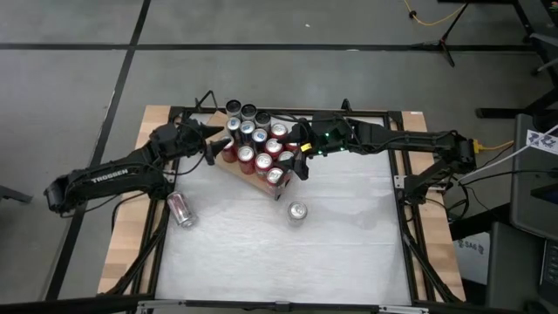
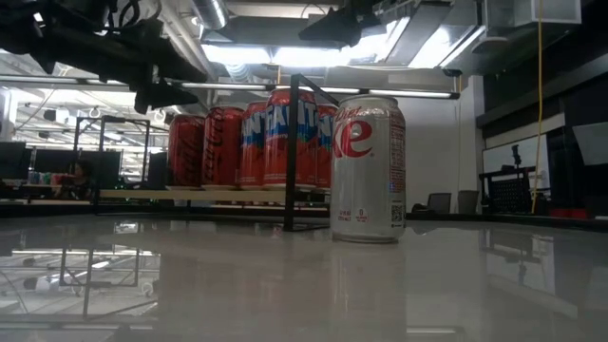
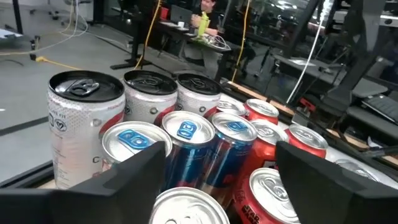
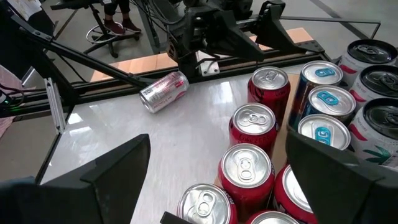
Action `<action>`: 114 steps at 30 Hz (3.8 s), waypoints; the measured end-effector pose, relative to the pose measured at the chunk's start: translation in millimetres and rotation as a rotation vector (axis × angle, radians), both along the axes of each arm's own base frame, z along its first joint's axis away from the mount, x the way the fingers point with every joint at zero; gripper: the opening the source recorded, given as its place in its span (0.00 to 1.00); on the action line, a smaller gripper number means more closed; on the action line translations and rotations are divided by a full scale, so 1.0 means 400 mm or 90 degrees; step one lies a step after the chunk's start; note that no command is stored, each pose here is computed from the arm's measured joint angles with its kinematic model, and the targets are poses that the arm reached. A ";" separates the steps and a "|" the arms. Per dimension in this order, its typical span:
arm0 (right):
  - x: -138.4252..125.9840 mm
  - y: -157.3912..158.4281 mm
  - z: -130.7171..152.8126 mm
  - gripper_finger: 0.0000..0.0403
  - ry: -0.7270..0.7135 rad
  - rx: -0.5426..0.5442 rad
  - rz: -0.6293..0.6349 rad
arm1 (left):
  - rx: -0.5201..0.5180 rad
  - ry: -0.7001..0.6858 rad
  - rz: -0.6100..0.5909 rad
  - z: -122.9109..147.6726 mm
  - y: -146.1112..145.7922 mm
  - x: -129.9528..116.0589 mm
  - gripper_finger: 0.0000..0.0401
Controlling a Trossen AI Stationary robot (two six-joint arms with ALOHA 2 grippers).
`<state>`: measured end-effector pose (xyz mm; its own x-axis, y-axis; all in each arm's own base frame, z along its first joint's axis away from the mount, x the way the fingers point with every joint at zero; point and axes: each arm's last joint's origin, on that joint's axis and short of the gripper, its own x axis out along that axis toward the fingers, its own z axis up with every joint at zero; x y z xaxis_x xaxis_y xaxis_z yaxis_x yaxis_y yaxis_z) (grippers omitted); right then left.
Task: Pick and place cans onto a shelf
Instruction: Put the red/black soda can on the shelf aligned with the other red/black soda cans
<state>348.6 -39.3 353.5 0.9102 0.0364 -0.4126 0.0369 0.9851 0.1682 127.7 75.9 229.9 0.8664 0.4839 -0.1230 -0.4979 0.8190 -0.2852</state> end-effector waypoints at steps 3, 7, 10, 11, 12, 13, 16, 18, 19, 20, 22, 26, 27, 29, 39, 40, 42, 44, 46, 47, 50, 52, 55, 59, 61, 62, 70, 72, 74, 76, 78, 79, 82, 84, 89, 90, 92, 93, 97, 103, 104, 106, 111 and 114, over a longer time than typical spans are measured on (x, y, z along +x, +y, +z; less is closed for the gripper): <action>0.000 0.000 0.000 0.90 0.000 0.000 0.000 | 0.002 0.006 0.035 -0.002 0.000 0.000 0.66; 0.000 0.000 0.000 0.90 0.000 0.000 0.000 | -0.009 0.017 0.138 -0.008 0.007 -0.007 0.55; 0.000 0.000 0.000 0.90 0.000 0.000 0.000 | -0.025 0.044 0.202 -0.020 0.011 -0.014 0.49; 0.000 0.000 0.000 0.90 0.000 0.000 0.000 | -0.033 0.056 0.218 -0.026 0.011 -0.016 0.48; 0.000 0.000 0.000 0.90 0.000 0.000 0.000 | -0.044 0.068 0.232 -0.033 0.011 -0.019 0.46; 0.000 0.000 0.000 0.90 0.000 0.000 0.000 | -0.058 0.081 0.246 -0.040 0.011 -0.022 0.44; 0.000 0.000 0.000 0.90 0.000 0.000 0.000 | -0.099 0.105 0.268 -0.057 0.009 -0.028 0.41; 0.000 0.000 0.000 0.90 0.000 0.000 0.000 | -0.114 0.122 0.272 -0.065 0.007 -0.031 0.38; 0.000 0.000 0.000 0.90 0.000 0.000 0.000 | -0.120 0.131 0.270 -0.068 0.006 -0.032 0.37; 0.000 0.000 0.000 0.90 0.000 0.000 0.000 | -0.126 0.140 0.265 -0.072 0.005 -0.033 0.36; 0.000 0.000 0.000 0.90 0.000 0.000 0.000 | -0.147 0.148 0.260 -0.079 0.002 -0.035 0.34; 0.000 0.000 0.000 0.90 0.000 0.000 0.000 | -0.159 0.164 0.255 -0.085 0.000 -0.037 0.33; 0.000 0.000 0.000 0.90 0.000 -0.001 0.000 | -0.161 0.170 0.255 -0.087 -0.001 -0.038 0.33; 0.000 0.000 0.000 0.90 0.000 -0.005 0.002 | -0.173 0.177 0.259 -0.092 -0.002 -0.041 0.33; 0.000 0.000 0.000 0.90 0.000 -0.012 0.005 | -0.246 0.177 0.271 -0.108 -0.008 -0.048 0.34; 0.000 0.000 0.000 0.90 0.000 -0.012 0.006 | -0.247 0.175 0.272 -0.108 -0.007 -0.048 0.34; 0.000 0.000 0.000 0.90 0.000 -0.012 0.005 | -0.249 0.172 0.271 -0.107 -0.008 -0.048 0.34; 0.000 0.000 0.000 0.90 0.000 -0.012 0.006 | -0.263 0.161 0.272 -0.107 -0.008 -0.047 0.34; 0.000 0.000 0.000 0.90 0.000 -0.012 0.006 | -0.270 0.156 0.271 -0.107 -0.008 -0.047 0.34; 0.000 0.000 0.000 0.90 0.000 -0.012 0.006 | -0.270 0.156 0.273 -0.107 -0.008 -0.047 0.34; 0.000 0.000 0.000 0.90 0.000 -0.012 0.006 | -0.261 0.155 0.290 -0.106 -0.007 -0.049 0.34; 0.000 0.000 -0.001 0.90 0.002 -0.013 0.006 | -0.258 0.146 0.290 -0.102 -0.008 -0.052 0.34; -0.001 0.000 -0.003 0.90 0.009 -0.014 0.007 | -0.262 0.130 0.284 -0.097 -0.011 -0.055 0.34; -0.003 0.000 -0.005 0.90 0.014 -0.026 0.013 | -0.278 0.109 0.274 -0.093 -0.014 -0.057 0.34; -0.003 0.000 -0.005 0.90 0.015 -0.025 0.013 | -0.298 0.096 0.268 -0.093 -0.015 -0.056 0.34; -0.003 0.000 -0.005 0.90 0.015 -0.025 0.013 | -0.309 0.091 0.262 -0.093 -0.016 -0.055 0.34; -0.003 0.000 -0.006 0.90 0.015 -0.026 0.013 | -0.392 0.085 0.269 -0.107 -0.034 -0.054 0.34; -0.003 0.000 -0.006 0.90 0.015 -0.026 0.013 | -0.400 0.083 0.279 -0.109 -0.038 -0.054 0.34; -0.003 0.000 -0.006 0.90 0.015 -0.026 0.013 | -0.405 0.073 0.277 -0.108 -0.040 -0.051 0.34; -0.003 0.000 -0.006 0.90 0.015 -0.026 0.013 | -0.415 0.069 0.275 -0.109 -0.043 -0.047 0.34; -0.003 0.000 -0.006 0.90 0.015 -0.026 0.013 | -0.416 0.071 0.284 -0.112 -0.045 -0.044 0.34; -0.003 0.000 -0.006 0.90 0.015 -0.026 0.013 | -0.414 0.074 0.287 -0.113 -0.046 -0.042 0.34; 0.001 0.000 -0.010 0.90 0.017 -0.026 0.013 | -0.414 0.066 0.297 -0.115 -0.046 -0.033 0.34; 0.009 -0.001 -0.019 0.90 0.023 -0.025 0.013 | -0.406 0.055 0.297 -0.112 -0.045 -0.026 0.34; 0.027 -0.004 -0.046 0.90 0.044 -0.022 0.013 | -0.394 0.038 0.303 -0.110 -0.041 -0.013 0.34; 0.029 -0.004 -0.050 0.90 0.048 -0.022 0.014 | -0.393 0.035 0.303 -0.109 -0.040 -0.012 0.34; 0.034 -0.005 -0.056 0.90 0.050 -0.021 0.014 | -0.391 0.027 0.302 -0.108 -0.038 -0.007 0.34; 0.034 -0.004 -0.058 0.90 0.054 -0.021 0.014 | -0.391 0.024 0.301 -0.108 -0.037 -0.004 0.34; 0.035 -0.004 -0.057 0.90 0.050 -0.021 0.014 | -0.388 0.016 0.298 -0.107 -0.033 0.005 0.34; 0.035 -0.004 -0.058 0.90 0.053 -0.021 0.014 | -0.302 0.044 0.296 -0.100 -0.032 0.009 0.34; 0.034 -0.004 -0.059 0.90 0.056 -0.021 0.014 | -0.292 0.044 0.297 -0.097 -0.034 0.008 0.34; 0.033 -0.003 -0.059 0.90 0.056 -0.020 0.015 | -0.279 0.036 0.293 -0.090 -0.037 0.004 0.34; 0.030 -0.002 -0.057 0.90 0.059 -0.019 0.017 | -0.267 0.025 0.250 -0.076 -0.053 -0.003 0.34; 0.030 0.002 -0.057 0.90 0.056 0.000 0.052 | -0.267 0.020 0.209 -0.068 -0.068 -0.006 0.34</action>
